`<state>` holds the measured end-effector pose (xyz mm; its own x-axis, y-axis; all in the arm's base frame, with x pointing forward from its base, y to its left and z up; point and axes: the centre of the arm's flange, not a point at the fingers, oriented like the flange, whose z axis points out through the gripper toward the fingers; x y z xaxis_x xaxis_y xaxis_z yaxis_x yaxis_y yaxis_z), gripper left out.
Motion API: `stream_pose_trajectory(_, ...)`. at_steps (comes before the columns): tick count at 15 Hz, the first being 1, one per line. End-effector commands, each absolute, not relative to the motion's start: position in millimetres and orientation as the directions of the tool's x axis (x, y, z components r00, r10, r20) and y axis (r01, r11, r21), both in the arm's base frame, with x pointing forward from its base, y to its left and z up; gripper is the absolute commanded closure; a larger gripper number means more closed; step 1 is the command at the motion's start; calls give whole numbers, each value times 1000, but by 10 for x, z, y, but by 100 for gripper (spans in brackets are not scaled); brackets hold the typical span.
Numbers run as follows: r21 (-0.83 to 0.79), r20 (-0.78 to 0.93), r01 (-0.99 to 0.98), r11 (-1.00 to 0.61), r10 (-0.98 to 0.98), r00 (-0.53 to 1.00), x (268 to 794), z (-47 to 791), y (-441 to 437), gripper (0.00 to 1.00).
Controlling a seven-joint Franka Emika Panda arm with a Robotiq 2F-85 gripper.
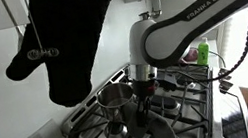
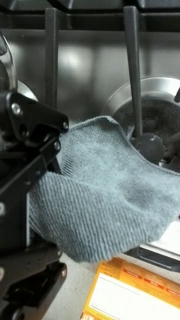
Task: Put the kitchen towel on the pot them move the pot to the left
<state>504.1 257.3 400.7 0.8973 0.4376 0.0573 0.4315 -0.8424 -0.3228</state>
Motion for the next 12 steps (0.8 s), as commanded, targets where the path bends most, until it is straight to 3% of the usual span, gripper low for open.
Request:
stream_pose_trajectory(1,-350,2,409,-842,436,900,5000,4034,2624,100)
stream_pose_trajectory(12,-373,-7,426,-825,461,887,4981,4095,2562,100)
